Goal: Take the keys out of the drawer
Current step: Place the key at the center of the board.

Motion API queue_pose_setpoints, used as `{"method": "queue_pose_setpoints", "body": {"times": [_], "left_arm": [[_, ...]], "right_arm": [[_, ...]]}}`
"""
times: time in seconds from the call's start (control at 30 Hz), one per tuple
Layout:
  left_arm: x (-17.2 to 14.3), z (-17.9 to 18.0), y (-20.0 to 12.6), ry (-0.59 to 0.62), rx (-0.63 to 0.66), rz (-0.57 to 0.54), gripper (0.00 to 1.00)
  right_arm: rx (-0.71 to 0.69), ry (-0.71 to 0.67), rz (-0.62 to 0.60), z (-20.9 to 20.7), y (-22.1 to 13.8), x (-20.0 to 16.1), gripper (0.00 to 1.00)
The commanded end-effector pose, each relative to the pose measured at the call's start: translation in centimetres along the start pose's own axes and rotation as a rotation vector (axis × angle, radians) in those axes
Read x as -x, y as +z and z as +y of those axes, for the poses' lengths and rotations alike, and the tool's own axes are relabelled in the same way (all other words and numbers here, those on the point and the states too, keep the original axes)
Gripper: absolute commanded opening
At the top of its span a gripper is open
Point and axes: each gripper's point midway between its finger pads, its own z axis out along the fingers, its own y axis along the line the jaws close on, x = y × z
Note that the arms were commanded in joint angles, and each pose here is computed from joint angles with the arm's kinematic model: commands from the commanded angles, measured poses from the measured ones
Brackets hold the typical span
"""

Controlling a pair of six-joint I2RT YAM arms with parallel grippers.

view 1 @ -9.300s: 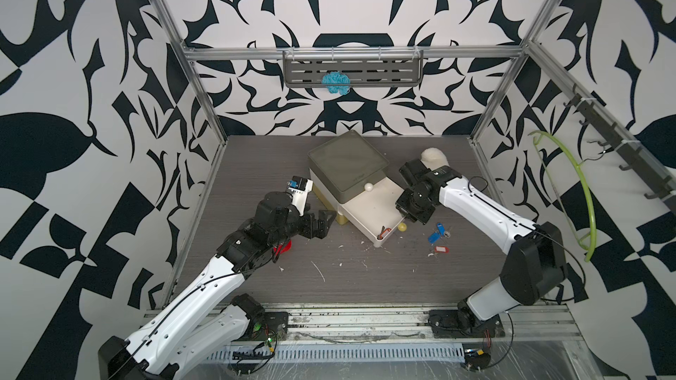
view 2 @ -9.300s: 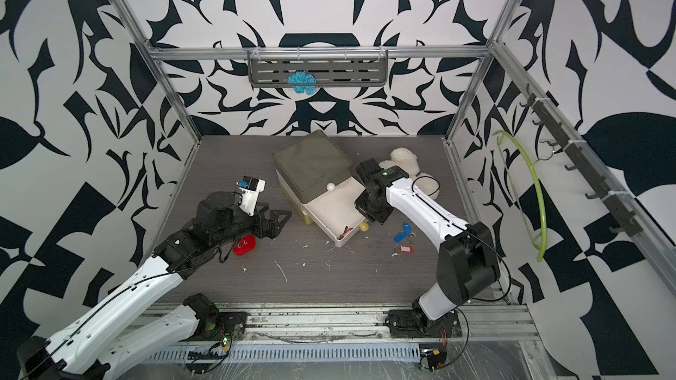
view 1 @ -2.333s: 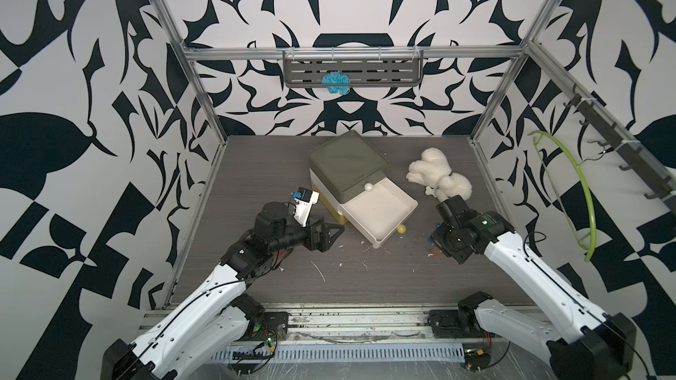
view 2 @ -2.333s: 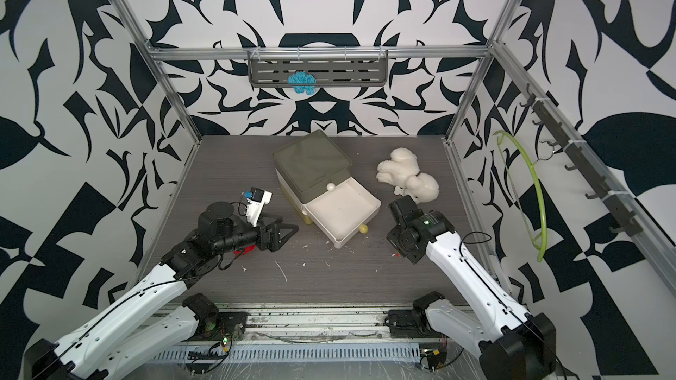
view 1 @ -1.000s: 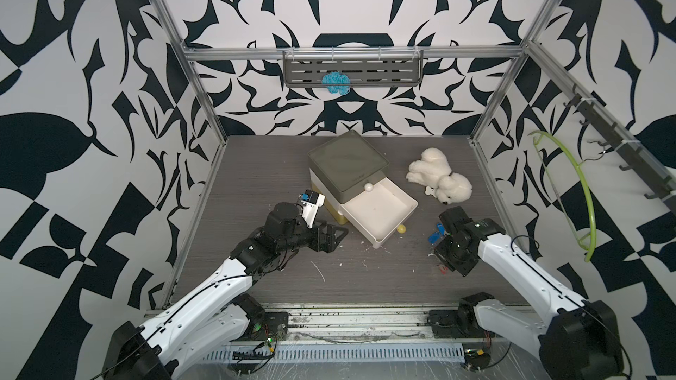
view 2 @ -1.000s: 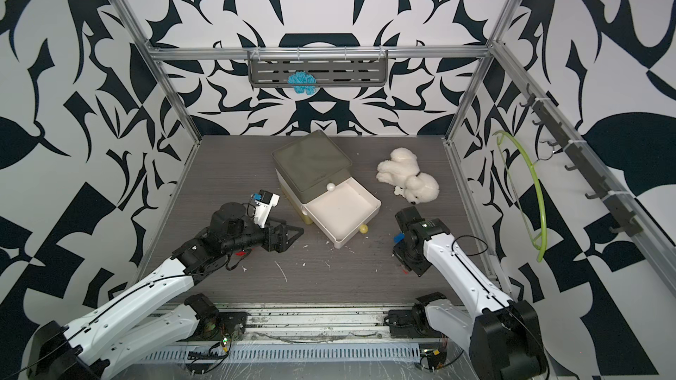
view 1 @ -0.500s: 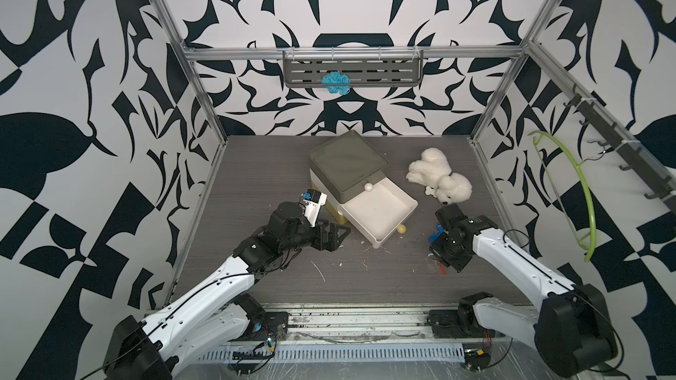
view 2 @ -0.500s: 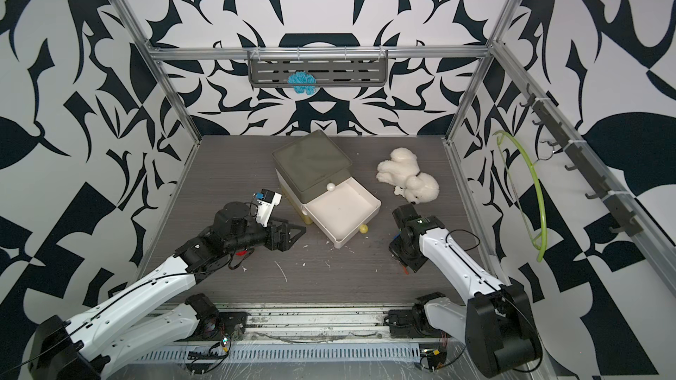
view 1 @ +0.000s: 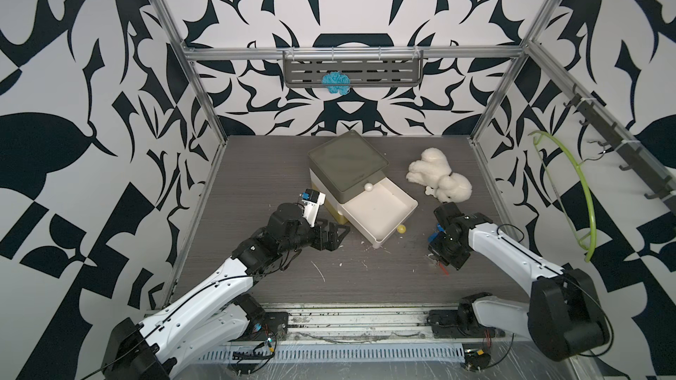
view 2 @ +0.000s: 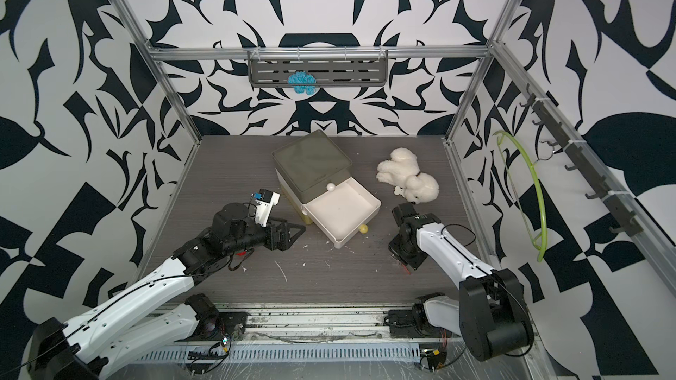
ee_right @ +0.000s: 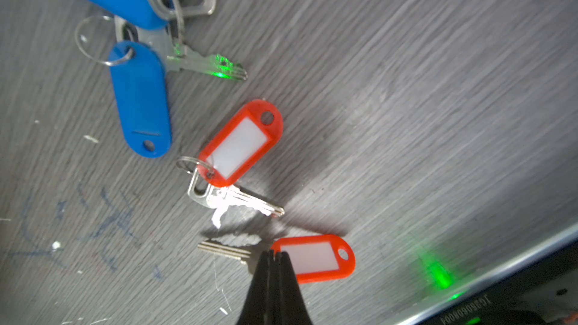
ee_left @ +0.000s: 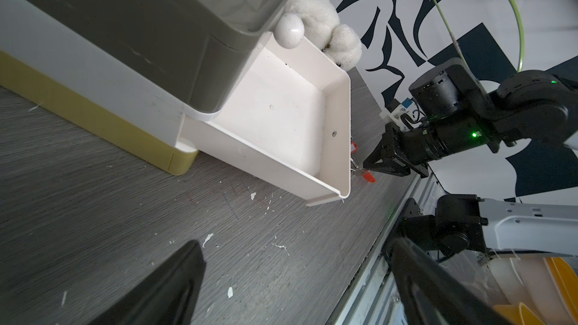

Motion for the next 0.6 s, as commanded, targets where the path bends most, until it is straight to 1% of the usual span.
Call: {"method": "queue_pose_setpoints", "body": {"times": [0.0, 0.17, 0.3, 0.4, 0.5, 0.57], "left_arm": [[1.0, -0.6, -0.7, 0.004, 0.002, -0.024, 0.99], [0.9, -0.1, -1.0, 0.001, 0.032, -0.032, 0.99], [1.2, 0.3, -1.6, 0.002, 0.062, -0.054, 0.99], [1.5, 0.6, -2.2, 0.005, 0.085, -0.081, 0.99], [1.9, 0.8, -2.9, 0.002, 0.104, -0.107, 0.99], [2.2, 0.8, -3.2, 0.001, 0.113, -0.117, 0.99]], "right_arm": [[-0.002, -0.011, -0.004, 0.1, -0.1, 0.3, 0.12], [0.001, -0.013, 0.001, 0.3, -0.1, 0.3, 0.22], [0.007, -0.012, 0.008, 0.3, -0.3, 0.2, 0.26], [0.025, -0.01, 0.006, 0.6, -0.9, 0.2, 0.28], [0.06, -0.011, 0.0, 1.2, -2.1, 0.3, 0.32], [0.091, -0.008, -0.003, 1.7, -2.9, 0.4, 0.37]]}}
